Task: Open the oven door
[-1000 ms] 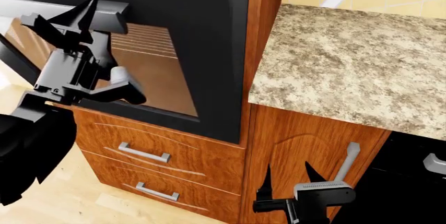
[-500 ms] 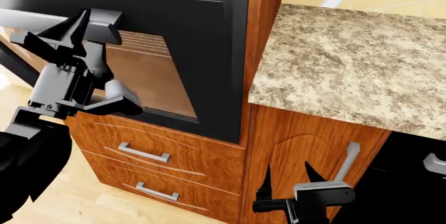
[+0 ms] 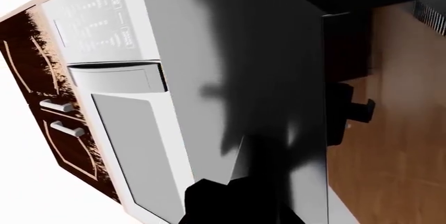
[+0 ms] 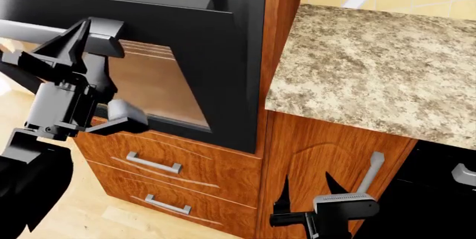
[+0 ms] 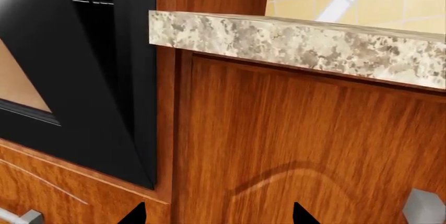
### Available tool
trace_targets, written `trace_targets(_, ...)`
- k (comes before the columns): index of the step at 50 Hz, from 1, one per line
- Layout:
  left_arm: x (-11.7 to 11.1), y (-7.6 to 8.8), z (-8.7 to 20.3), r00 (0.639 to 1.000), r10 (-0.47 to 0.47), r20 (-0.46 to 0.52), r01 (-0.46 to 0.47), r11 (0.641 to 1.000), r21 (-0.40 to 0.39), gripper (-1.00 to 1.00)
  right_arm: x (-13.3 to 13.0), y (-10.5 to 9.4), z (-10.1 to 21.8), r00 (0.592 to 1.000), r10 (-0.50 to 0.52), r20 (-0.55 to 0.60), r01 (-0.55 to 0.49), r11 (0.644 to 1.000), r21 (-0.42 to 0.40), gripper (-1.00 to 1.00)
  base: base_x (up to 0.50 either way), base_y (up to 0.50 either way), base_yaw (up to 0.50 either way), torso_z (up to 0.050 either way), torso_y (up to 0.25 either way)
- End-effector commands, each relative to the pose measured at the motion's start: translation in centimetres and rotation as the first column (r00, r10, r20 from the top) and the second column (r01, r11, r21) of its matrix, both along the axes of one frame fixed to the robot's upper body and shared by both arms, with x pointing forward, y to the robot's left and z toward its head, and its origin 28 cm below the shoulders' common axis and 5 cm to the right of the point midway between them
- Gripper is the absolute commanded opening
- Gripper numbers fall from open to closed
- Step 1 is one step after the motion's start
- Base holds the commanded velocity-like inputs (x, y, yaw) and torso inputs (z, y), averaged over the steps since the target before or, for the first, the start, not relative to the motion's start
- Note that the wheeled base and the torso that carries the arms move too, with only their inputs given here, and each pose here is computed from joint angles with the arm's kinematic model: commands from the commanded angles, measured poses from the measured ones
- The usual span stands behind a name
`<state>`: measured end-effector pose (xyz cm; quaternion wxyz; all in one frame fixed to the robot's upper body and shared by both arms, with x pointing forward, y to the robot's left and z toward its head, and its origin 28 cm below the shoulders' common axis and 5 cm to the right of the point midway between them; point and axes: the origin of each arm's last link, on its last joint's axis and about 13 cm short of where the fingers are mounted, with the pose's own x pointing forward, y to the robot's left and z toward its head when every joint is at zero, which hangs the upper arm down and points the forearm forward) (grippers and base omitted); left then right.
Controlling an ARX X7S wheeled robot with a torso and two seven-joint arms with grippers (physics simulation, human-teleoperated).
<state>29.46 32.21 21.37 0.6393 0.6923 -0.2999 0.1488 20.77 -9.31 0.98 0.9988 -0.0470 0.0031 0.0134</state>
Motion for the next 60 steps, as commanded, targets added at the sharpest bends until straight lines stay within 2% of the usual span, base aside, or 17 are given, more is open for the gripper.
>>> trace_targets(1, -0.3, -1.8, 2.2, 0.958, -0.111, 0.264, 0.093, 0.992, 0.08, -1.0, 0.0, 0.0, -0.1, 1.0, 0.0, 0.0, 0.0, 1.0, 0.0, 1.0, 0.0, 0.0, 0.0, 0.0, 0.0)
trace_targets(23, -1.7, -1.0, 0.8, 0.96, -0.077, 0.267, 0.066, 0.997, 0.051, -1.0, 0.0, 0.0, -0.2, 1.0, 0.0, 0.001, 0.0, 1.0, -0.002, 1.0, 0.0, 0.0, 0.0, 0.001, 0.004)
trace_targets(60, -3.4, -0.1, -1.2, 0.958, -0.051, 0.284, 0.028, 0.996, 0.085, -1.0, 0.0, 0.0, 0.0, 1.0, -0.001, 0.002, 0.001, 1.0, -0.004, 1.0, 0.0, 0.0, 0.0, 0.001, 0.003)
